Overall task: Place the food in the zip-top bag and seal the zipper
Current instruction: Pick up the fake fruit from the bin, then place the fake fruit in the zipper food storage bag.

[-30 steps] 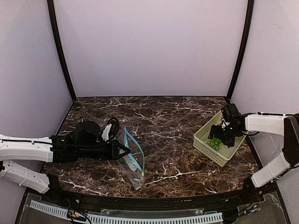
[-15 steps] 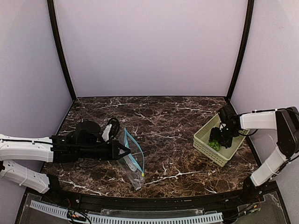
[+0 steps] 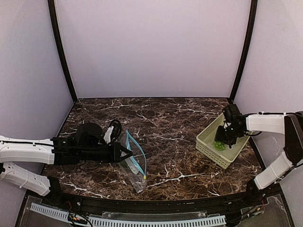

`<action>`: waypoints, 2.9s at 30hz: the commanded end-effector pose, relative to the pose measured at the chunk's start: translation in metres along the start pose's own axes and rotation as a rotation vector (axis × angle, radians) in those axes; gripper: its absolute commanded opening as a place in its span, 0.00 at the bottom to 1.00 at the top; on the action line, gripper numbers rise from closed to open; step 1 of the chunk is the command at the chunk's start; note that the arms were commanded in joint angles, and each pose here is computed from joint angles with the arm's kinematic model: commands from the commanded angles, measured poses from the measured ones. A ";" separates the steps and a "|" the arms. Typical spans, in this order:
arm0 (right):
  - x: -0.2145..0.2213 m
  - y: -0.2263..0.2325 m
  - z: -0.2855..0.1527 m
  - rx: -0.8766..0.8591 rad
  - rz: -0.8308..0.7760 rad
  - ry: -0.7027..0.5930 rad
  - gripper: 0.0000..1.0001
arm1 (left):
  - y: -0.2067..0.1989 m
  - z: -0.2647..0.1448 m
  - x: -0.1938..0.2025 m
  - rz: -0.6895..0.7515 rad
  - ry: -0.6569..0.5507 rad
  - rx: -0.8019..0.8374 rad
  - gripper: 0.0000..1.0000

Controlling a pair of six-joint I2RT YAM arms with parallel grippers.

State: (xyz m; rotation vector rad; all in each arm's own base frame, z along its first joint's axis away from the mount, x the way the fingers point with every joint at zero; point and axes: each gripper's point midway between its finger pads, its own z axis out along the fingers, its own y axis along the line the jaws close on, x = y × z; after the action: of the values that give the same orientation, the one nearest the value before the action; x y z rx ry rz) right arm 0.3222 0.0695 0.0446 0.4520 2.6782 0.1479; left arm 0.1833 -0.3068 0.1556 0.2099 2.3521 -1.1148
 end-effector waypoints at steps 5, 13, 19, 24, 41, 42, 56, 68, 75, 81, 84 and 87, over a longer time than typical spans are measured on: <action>-0.026 0.015 -0.040 -0.097 -0.045 -0.148 0.45 | 0.005 0.003 0.004 -0.009 0.025 -0.016 0.01; -0.044 0.044 -0.117 -0.344 -0.093 -0.333 0.45 | -0.001 -0.004 -0.004 -0.011 -0.009 0.004 0.01; -0.041 0.061 -0.160 -0.472 -0.159 -0.364 0.44 | -0.007 -0.001 -0.001 -0.011 0.006 0.038 0.01; -0.028 0.085 -0.198 -0.659 -0.238 -0.369 0.43 | -0.013 0.002 0.002 0.005 0.026 0.070 0.01; 0.062 0.173 -0.277 -1.133 -0.470 -0.199 0.41 | -0.047 0.019 -0.002 0.059 0.082 0.195 0.01; 0.069 0.180 -0.276 -1.140 -0.478 -0.171 0.41 | -0.047 0.021 -0.002 0.053 0.084 0.191 0.01; 0.171 0.251 -0.264 -1.132 -0.630 0.152 0.41 | -0.034 0.039 0.001 0.000 0.082 0.158 0.01; 0.204 0.262 -0.203 -0.929 -0.530 0.312 0.40 | -0.035 0.040 0.003 0.008 0.088 0.167 0.01; 0.205 0.268 -0.185 -0.857 -0.476 0.338 0.39 | -0.043 0.039 0.005 0.033 0.109 0.206 0.01; 0.195 0.281 -0.181 -0.830 -0.403 0.327 0.40 | -0.047 0.039 0.008 0.055 0.131 0.225 0.01; 0.193 0.293 -0.181 -0.839 -0.388 0.333 0.39 | -0.047 0.041 0.010 0.058 0.145 0.224 0.01; 0.189 0.299 -0.175 -0.819 -0.371 0.320 0.39 | -0.054 0.041 0.012 0.069 0.154 0.256 0.01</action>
State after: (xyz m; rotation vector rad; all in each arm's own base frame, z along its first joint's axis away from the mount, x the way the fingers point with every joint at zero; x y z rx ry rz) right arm 0.1602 0.3968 0.1753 -0.4116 2.6553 1.2174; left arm 0.1723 -0.3633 0.1476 0.4112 2.3658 -1.3486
